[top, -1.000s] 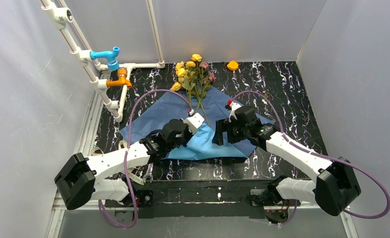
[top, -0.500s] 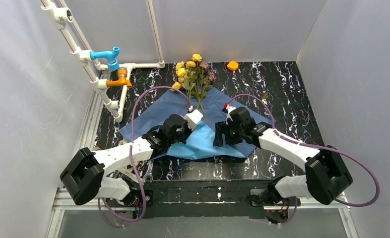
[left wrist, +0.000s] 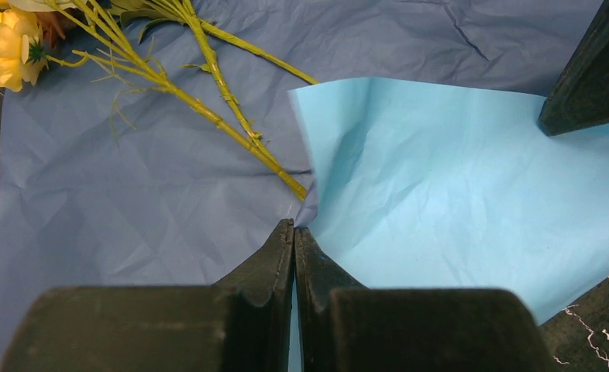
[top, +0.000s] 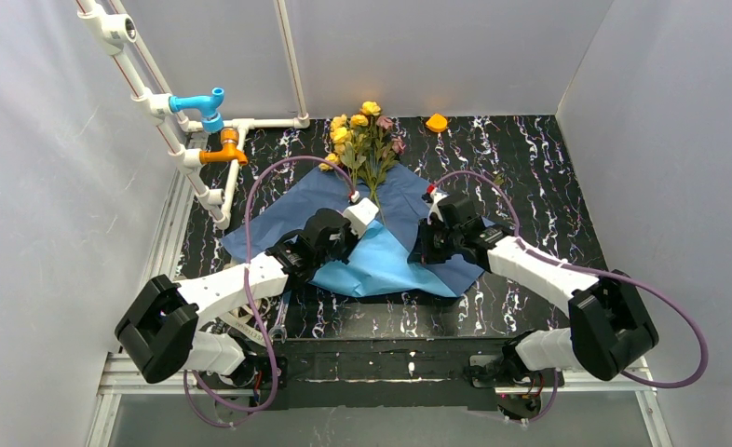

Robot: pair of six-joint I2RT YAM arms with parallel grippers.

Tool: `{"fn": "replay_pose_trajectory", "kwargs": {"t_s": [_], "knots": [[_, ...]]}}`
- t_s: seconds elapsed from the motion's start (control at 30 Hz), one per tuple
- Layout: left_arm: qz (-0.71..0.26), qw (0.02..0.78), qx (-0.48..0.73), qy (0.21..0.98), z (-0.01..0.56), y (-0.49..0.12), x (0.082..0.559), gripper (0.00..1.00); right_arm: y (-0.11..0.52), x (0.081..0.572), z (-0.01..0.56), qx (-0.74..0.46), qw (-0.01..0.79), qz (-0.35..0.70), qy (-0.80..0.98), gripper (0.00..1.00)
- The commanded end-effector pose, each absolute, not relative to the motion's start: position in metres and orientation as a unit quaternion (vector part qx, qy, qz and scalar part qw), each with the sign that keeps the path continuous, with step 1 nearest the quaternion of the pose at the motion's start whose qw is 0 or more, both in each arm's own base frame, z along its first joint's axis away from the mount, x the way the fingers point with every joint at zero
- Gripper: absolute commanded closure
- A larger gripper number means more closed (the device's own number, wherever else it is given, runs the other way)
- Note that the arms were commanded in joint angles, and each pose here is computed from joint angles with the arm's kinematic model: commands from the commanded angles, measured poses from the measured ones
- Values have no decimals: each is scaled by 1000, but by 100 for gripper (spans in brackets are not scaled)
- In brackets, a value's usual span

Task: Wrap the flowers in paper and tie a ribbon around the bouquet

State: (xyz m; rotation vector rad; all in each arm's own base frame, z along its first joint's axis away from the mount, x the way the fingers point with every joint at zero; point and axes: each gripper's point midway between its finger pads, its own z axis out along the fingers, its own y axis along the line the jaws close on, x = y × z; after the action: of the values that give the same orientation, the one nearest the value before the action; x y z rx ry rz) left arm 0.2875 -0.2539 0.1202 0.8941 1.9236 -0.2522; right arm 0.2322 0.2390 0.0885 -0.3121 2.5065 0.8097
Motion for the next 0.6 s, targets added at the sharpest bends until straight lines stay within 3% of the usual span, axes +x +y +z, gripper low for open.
{"fn": "replay_pose_trajectory", "kwargs": {"t_s": [0.0,0.07,0.1,0.13,0.2,0.23,0.3,0.57], "knots": [[-110,498,354,784,137,-258,297,100,252,250,109,-114,266,322,902,96],[-110,499,349,785,137,-257,297,100,253,251,109,-114,265,322,902,99],[-110,500,348,785,139,-257,297,95,254,253,109,-115,266,321,902,99],[-107,503,346,785,141,-255,298,79,254,255,108,-114,267,317,903,99],[-97,502,337,790,147,-249,297,38,253,261,105,-112,271,306,906,99],[-89,498,328,798,152,-243,296,29,252,265,103,-111,273,298,908,99],[-76,484,307,816,165,-231,291,24,252,273,100,-109,274,283,913,99],[-94,341,228,907,163,-192,228,19,244,300,94,-121,275,215,929,99]]}}
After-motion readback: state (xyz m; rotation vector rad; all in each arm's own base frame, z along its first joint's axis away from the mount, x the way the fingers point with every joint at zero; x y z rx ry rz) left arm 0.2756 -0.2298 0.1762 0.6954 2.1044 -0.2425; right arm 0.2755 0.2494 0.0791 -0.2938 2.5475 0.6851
